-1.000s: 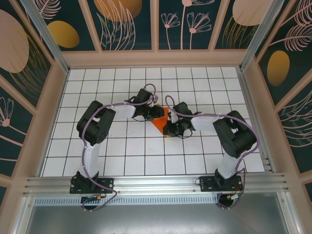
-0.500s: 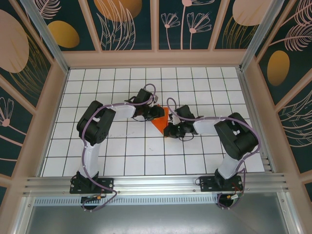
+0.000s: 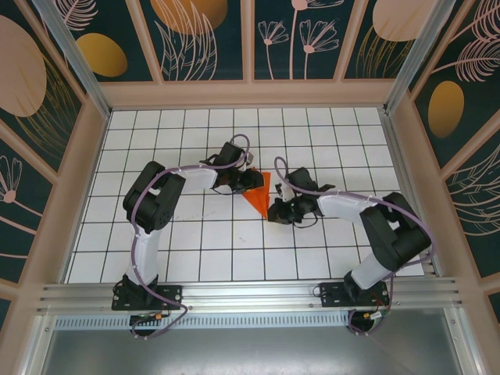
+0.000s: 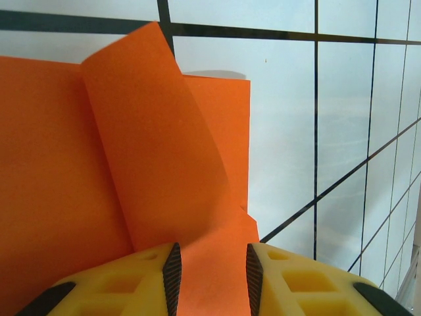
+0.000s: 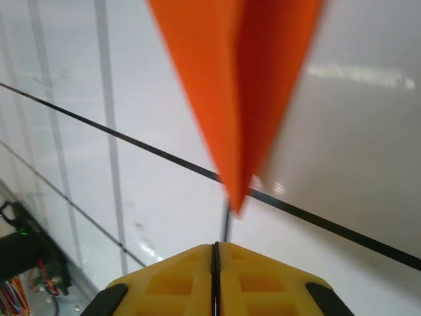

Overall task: Fold a paper plane with a square sheet of paper (fold left side to right side)
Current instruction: Fourth fold the wing at the center of the table.

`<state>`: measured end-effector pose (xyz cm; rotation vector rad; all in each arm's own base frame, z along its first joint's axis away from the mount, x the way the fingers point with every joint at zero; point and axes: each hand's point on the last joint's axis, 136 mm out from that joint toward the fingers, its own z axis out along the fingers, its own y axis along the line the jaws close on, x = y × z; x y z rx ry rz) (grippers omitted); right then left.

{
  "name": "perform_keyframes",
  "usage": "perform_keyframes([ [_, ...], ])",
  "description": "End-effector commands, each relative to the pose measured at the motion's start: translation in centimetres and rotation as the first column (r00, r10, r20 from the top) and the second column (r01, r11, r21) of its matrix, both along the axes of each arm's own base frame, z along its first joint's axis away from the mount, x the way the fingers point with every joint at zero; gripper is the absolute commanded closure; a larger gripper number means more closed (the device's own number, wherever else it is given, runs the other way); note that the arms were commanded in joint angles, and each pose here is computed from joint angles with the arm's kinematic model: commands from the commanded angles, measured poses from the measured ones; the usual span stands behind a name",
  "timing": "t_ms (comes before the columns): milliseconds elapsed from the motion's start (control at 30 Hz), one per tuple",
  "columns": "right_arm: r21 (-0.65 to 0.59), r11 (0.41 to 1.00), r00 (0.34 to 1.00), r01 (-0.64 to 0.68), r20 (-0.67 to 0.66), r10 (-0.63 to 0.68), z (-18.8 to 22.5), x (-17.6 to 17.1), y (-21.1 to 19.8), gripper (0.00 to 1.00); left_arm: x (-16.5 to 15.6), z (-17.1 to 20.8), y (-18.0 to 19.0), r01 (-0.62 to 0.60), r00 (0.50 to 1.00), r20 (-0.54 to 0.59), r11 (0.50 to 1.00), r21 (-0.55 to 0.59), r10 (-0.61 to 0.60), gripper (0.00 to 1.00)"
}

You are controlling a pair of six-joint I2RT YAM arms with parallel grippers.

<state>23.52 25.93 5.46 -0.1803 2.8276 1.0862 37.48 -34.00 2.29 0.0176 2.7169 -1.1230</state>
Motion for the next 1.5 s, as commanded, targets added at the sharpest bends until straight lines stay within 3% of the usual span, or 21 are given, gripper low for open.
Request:
perform_keyframes([
  [0, 0.054, 0.998, 0.998, -0.012, 0.068, 0.008, 3.3, 1.6, 0.9, 0.89, -2.0, -5.8, 2.7, -0.013, 0.995, -0.1, 0.987, 0.159, 0.029, 0.65],
  [267, 0.0, 1.0, 0.998, 0.009, 0.055, -0.009, 0.0, 3.7, 1.7, 0.89, -2.0, -5.7, 2.5, -0.008, 0.995, -0.101, 0.988, 0.154, 0.024, 0.65],
  [700, -0.166, 0.986, 0.996, 0.012, -0.084, -0.026, -6.3, 0.7, -1.2, 0.9, -1.4, -4.3, 2.1, -0.009, 0.997, -0.077, 0.99, 0.138, 0.019, 0.64],
  [1100, -0.29, 0.957, 0.989, 0.017, -0.137, -0.059, -9.0, -1.2, -3.6, 0.9, 0.5, 3.6, 0.6, -0.013, 0.999, 0.051, 1.0, 0.024, 0.012, 0.6],
  [1267, -0.306, 0.952, 0.99, 0.02, -0.128, -0.061, -9.0, -1.0, -3.7, 0.91, -1.1, 6.1, 0.8, 0.007, 0.998, 0.067, 1.0, -0.009, -0.006, 0.6],
  [1467, -0.304, 0.953, 0.992, 0.022, -0.115, -0.06, -8.9, -0.6, -3.5, 0.91, -4.4, 5.3, 0.5, 0.034, 0.999, 0.016, 0.999, -0.033, -0.033, 0.65],
])
